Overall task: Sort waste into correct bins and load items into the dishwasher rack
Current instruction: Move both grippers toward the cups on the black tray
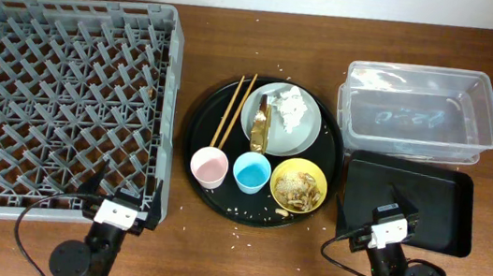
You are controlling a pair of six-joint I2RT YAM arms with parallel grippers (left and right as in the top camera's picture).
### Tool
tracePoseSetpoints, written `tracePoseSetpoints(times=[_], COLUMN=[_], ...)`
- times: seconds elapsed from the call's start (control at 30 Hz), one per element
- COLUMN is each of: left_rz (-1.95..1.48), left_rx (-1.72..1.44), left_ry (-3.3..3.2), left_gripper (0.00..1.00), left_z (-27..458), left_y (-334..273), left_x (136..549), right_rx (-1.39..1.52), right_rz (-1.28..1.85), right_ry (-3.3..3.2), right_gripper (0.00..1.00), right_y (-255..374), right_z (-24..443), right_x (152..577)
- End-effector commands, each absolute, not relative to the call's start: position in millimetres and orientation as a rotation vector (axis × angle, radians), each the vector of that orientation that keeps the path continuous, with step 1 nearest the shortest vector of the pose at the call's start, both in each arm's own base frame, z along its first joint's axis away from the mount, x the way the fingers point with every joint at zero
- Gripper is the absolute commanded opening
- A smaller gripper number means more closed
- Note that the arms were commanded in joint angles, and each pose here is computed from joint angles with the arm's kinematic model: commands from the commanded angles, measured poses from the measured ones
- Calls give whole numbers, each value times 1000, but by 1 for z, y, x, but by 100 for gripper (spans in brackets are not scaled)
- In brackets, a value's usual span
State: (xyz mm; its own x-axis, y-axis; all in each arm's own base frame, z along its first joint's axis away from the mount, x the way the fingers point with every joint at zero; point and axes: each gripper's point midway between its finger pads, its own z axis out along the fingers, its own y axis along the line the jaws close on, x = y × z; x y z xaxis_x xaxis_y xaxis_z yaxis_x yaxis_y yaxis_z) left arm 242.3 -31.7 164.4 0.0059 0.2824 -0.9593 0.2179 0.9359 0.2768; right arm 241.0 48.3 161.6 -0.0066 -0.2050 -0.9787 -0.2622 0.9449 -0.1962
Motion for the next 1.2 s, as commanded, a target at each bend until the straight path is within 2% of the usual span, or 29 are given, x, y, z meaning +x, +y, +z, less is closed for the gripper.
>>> tracePoseSetpoints(times=[0.0, 0.73, 0.8, 1.0, 1.17], left_rz=[68, 21, -28, -116, -400], left_rx=[402, 458, 440, 368, 464], left_ry=[1573, 1496, 1472, 1508, 1806], left_gripper=[99, 99, 99, 99, 99], left_z=[163, 178, 188, 261, 311], left_y=[-31, -44, -48, -49, -77], left_x=[243, 240, 237, 233, 271], right_rx=[-364, -310, -184, -225, -226], right_rz=[50, 111, 249, 376, 552], right_ry=[1596, 1593, 1571, 1633, 2101], right_gripper=[98, 99, 99, 98, 99], right_y=[48, 49, 51, 67, 86], right_z=[159, 162, 181, 272, 301], right_x=[241, 241, 239, 214, 237])
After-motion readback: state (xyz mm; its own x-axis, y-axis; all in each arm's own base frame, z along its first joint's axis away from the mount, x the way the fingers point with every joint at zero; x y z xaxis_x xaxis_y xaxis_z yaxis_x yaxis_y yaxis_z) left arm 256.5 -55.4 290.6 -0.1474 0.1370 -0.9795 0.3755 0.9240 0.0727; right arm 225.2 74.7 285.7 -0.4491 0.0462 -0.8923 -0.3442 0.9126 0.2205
